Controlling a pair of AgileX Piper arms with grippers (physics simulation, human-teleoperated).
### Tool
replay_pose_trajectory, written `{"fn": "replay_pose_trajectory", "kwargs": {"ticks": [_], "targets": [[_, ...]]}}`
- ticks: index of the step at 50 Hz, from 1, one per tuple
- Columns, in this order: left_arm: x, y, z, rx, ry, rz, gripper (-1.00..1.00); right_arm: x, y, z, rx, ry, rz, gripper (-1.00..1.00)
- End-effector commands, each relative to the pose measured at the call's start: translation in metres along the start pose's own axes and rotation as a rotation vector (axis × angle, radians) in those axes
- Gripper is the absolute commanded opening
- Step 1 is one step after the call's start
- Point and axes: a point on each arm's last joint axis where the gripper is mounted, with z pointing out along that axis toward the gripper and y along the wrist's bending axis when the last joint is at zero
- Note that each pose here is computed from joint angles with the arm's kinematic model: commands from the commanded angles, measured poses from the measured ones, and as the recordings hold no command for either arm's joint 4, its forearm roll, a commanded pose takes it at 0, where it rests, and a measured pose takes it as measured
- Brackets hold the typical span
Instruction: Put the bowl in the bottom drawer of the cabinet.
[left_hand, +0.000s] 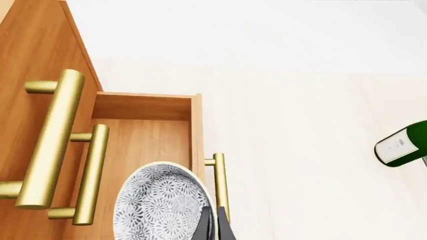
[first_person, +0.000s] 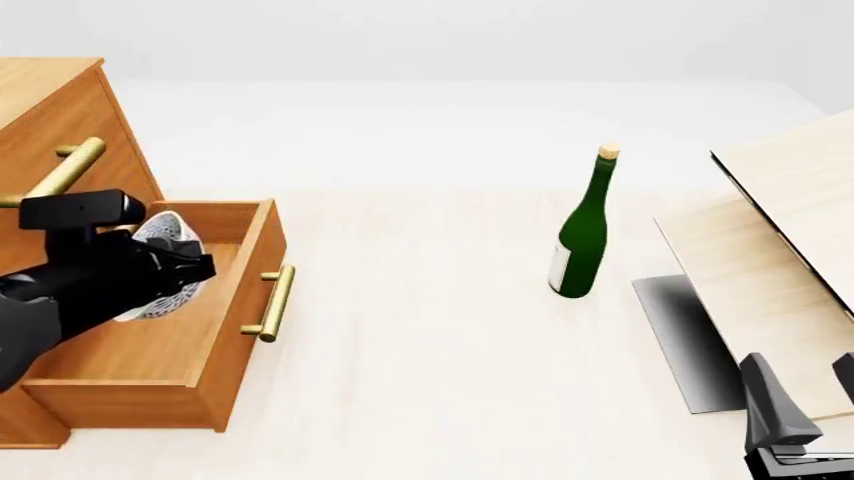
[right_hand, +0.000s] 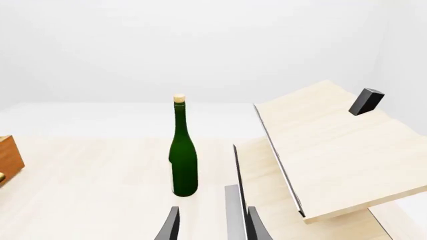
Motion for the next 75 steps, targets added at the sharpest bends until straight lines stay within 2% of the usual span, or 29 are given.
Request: {"fn": "replay_pose_trajectory", "kwargs": {"ticks": [1, 4, 6, 8, 11, 13, 15, 18, 19, 22, 27, 30, 33, 45, 48, 55, 62, 75], "targets": [[0.005, 0.004, 0.002, -0.015, 0.000, -0.005, -1.00, 0.000, 0.000, 0.000, 0.000, 0.000, 0.000, 1.00], [-0.003, 0.003, -0.001, -0.016, 0.000, -0.009, -1.00, 0.000, 0.000, 0.000, 0.000, 0.000, 0.000, 1.00], [0.008, 0.005, 0.005, -0.016, 0.003, -0.010, -1.00, 0.000, 0.000, 0.000, 0.000, 0.000, 0.000, 1.00], [0.001, 0.004, 0.001, -0.016, 0.004, -0.010, -1.00, 0.000, 0.000, 0.000, 0.000, 0.000, 0.000, 1.00], [0.012, 0.006, 0.010, -0.019, 0.013, -0.014, -1.00, 0.000, 0.000, 0.000, 0.000, 0.000, 0.000, 1.00], [0.013, 0.007, 0.010, -0.024, 0.020, -0.011, -1.00, 0.000, 0.000, 0.000, 0.000, 0.000, 0.000, 1.00], [0.005, 0.005, 0.004, -0.021, 0.021, -0.013, -1.00, 0.000, 0.000, 0.000, 0.000, 0.000, 0.000, 1.00], [0.007, 0.005, 0.007, -0.019, 0.026, -0.014, -1.00, 0.000, 0.000, 0.000, 0.000, 0.000, 0.000, 1.00], [0.014, 0.006, 0.012, -0.019, 0.026, -0.015, -1.00, 0.000, 0.000, 0.000, 0.000, 0.000, 0.000, 1.00], [0.006, 0.003, 0.010, -0.015, 0.026, -0.014, -1.00, 0.000, 0.000, 0.000, 0.000, 0.000, 0.000, 1.00], [0.012, 0.003, 0.015, -0.012, 0.035, -0.026, -1.00, 0.000, 0.000, 0.000, 0.000, 0.000, 0.000, 1.00], [0.022, 0.006, 0.022, -0.016, 0.035, -0.030, -1.00, 0.000, 0.000, 0.000, 0.000, 0.000, 0.000, 1.00], [0.014, 0.004, 0.019, -0.013, 0.038, -0.038, -1.00, 0.000, 0.000, 0.000, 0.000, 0.000, 0.000, 1.00], [0.013, 0.006, 0.027, -0.025, 0.051, -0.028, -1.00, 0.000, 0.000, 0.000, 0.000, 0.000, 0.000, 1.00], [0.011, 0.014, 0.026, -0.052, 0.043, -0.028, -1.00, 0.000, 0.000, 0.000, 0.000, 0.000, 0.000, 1.00], [0.012, 0.017, 0.036, -0.062, 0.048, -0.027, -1.00, 0.000, 0.000, 0.000, 0.000, 0.000, 0.000, 1.00], [0.011, 0.028, 0.031, -0.101, 0.033, -0.024, -1.00, 0.000, 0.000, 0.000, 0.000, 0.000, 0.000, 1.00], [0.020, 0.033, 0.039, -0.116, 0.061, -0.023, -1.00, 0.000, 0.000, 0.000, 0.000, 0.000, 0.000, 1.00]]}}
